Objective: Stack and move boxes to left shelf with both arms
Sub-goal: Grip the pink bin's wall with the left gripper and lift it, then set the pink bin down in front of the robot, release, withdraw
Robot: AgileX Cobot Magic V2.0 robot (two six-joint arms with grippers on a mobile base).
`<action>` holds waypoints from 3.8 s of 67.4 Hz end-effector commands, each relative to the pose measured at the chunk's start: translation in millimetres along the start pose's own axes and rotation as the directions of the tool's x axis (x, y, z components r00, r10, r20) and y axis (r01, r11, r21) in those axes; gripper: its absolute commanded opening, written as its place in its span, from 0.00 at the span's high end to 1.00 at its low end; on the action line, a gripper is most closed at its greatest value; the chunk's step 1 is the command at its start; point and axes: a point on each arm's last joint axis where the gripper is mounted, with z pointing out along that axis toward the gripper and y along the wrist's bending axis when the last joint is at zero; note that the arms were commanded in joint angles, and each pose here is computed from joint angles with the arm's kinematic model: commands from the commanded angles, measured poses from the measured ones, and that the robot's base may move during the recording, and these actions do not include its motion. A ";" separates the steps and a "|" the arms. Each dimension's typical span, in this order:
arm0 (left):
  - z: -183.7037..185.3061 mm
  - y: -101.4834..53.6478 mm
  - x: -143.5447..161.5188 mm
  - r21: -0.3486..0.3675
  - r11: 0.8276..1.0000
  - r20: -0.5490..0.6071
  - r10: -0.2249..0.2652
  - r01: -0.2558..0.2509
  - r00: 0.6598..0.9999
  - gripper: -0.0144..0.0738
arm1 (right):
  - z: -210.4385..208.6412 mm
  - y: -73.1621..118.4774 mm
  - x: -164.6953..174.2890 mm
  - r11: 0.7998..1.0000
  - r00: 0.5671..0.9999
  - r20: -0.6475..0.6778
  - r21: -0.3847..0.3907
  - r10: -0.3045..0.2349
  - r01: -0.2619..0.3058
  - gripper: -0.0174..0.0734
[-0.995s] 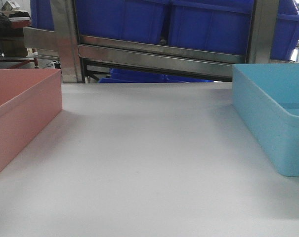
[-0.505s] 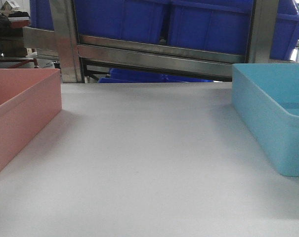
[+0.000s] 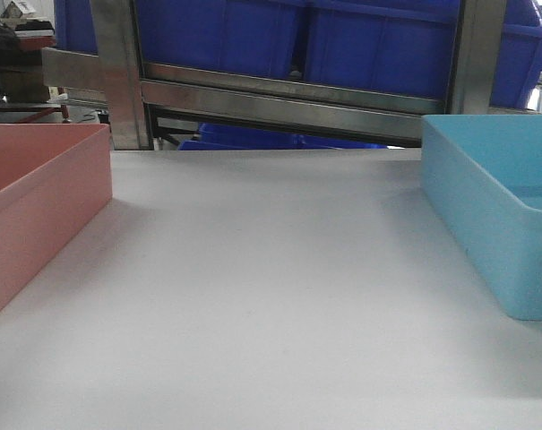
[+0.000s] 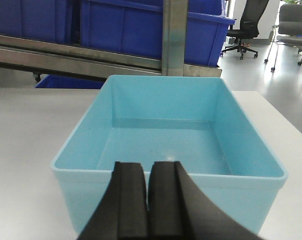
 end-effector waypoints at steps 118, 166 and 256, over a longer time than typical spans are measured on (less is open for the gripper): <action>-20.6 -101.9 -52.3 0.199 0.911 -0.016 -0.366 0.361 0.931 0.84 | -2.8 0.5 -15.2 1.000 0.992 0.126 -0.001 -0.006 0.006 0.75; -17.2 -260.9 -39.9 0.285 0.888 -0.076 -0.354 0.361 0.932 0.84 | -2.8 0.5 -15.2 1.000 0.992 0.126 -0.001 -0.006 0.006 0.75; 43.9 -287.1 12.1 0.304 0.942 -0.171 -0.090 0.140 0.981 0.72 | -2.8 0.5 -15.2 1.000 0.992 0.126 -0.001 -0.006 0.006 0.75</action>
